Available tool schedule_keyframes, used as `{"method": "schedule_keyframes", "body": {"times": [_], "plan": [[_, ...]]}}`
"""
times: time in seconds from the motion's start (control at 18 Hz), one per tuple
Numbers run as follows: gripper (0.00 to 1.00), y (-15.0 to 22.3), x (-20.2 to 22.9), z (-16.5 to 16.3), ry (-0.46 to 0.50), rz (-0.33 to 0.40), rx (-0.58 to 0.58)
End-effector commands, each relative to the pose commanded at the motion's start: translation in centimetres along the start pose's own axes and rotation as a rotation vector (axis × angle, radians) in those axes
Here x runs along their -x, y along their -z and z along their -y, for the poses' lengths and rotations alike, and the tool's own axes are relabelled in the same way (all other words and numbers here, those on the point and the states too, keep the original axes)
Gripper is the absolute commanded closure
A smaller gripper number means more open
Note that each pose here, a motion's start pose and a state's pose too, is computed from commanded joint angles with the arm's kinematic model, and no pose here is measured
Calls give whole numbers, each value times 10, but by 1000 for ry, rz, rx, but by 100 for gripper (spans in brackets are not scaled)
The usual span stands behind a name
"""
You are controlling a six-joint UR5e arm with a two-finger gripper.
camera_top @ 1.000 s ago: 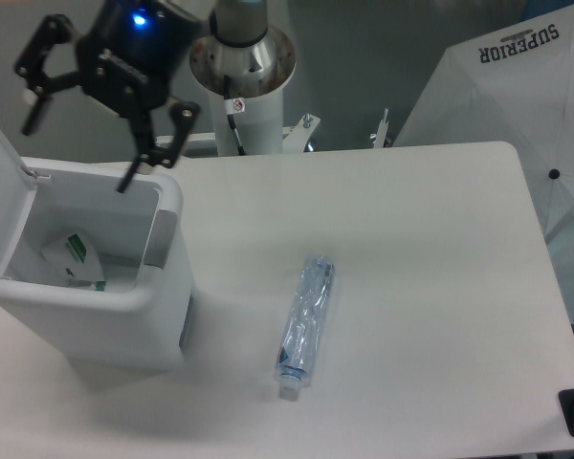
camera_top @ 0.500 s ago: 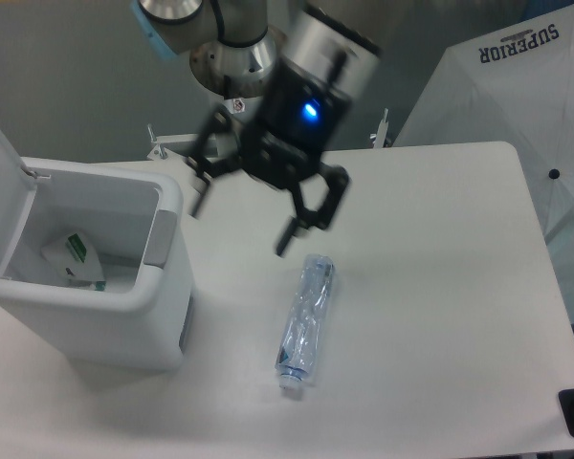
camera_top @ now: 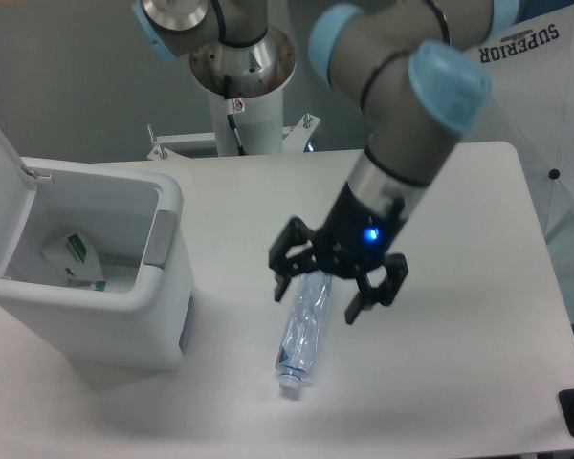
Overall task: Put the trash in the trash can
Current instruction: 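Move the gripper back over the clear plastic bottle, then lower the gripper and close it around the bottle cap end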
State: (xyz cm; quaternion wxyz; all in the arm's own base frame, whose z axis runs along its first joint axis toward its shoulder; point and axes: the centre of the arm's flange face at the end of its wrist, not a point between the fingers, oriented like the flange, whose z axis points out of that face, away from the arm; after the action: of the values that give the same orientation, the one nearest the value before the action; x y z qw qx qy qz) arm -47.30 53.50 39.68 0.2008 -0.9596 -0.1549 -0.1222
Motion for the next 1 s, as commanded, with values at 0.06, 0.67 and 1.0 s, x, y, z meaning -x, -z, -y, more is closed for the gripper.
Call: {"method": "schedule_keyframes", "body": {"times": [0.06, 0.67, 1.0], "plan": [[0, -10, 1, 7, -9, 2, 13], [0, -114, 4, 18, -71, 130, 259], [0, -148, -8, 17, -97, 169, 341]]}}
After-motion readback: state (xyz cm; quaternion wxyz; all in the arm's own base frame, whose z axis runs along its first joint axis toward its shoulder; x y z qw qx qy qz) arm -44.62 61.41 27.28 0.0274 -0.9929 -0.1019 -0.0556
